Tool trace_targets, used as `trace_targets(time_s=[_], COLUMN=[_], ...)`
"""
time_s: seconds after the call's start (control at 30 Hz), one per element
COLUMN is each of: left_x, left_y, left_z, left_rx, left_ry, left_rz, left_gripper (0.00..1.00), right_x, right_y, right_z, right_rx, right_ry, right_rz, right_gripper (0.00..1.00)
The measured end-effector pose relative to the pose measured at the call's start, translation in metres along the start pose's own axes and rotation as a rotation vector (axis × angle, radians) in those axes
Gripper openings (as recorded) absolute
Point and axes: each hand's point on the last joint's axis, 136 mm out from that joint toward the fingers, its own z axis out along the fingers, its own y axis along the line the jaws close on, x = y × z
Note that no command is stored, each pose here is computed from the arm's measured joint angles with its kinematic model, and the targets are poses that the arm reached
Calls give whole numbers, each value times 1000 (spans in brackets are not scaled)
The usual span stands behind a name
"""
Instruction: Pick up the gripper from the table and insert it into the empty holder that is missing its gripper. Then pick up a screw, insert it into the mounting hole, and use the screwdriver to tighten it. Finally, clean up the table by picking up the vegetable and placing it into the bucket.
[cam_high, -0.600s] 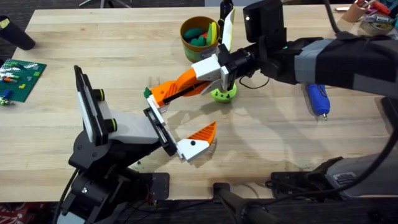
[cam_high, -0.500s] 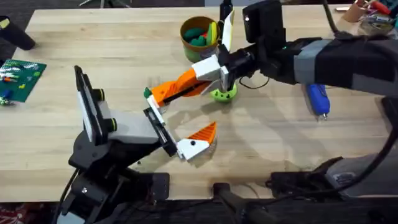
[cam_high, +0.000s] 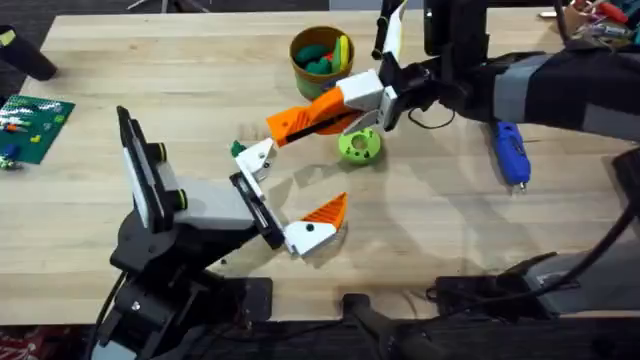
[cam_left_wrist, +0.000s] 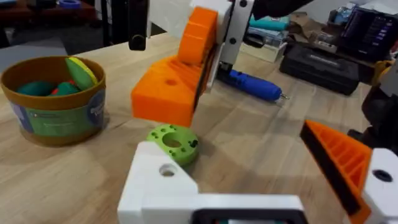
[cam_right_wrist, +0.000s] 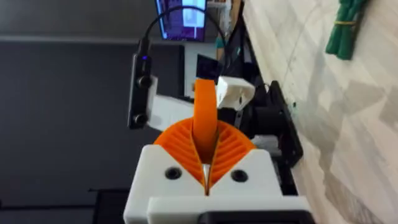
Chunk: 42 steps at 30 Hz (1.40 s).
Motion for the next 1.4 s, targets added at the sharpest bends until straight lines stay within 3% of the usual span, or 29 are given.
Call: trace_targets(time_s=[0.3,1.0,1.23,1.4], left_x=[0,0,-1,-2], left_y=[0,0,5,12], left_z=[0,0,0,-1], left_rx=[0,-1,-31,-64], left_ry=[0,-1,-6,-9], left_rz=[0,1,9,0], left_gripper=[990,990,990,990], right_x=[29,30,25,24], right_y=[-26,-29,-24,-33], right_z=[-10,15,25,31], right_rx=[19,60,61,49], right_ry=[8,53,57,79], right_rz=[187,-29,-42,23], right_gripper=[21,20,20,19])
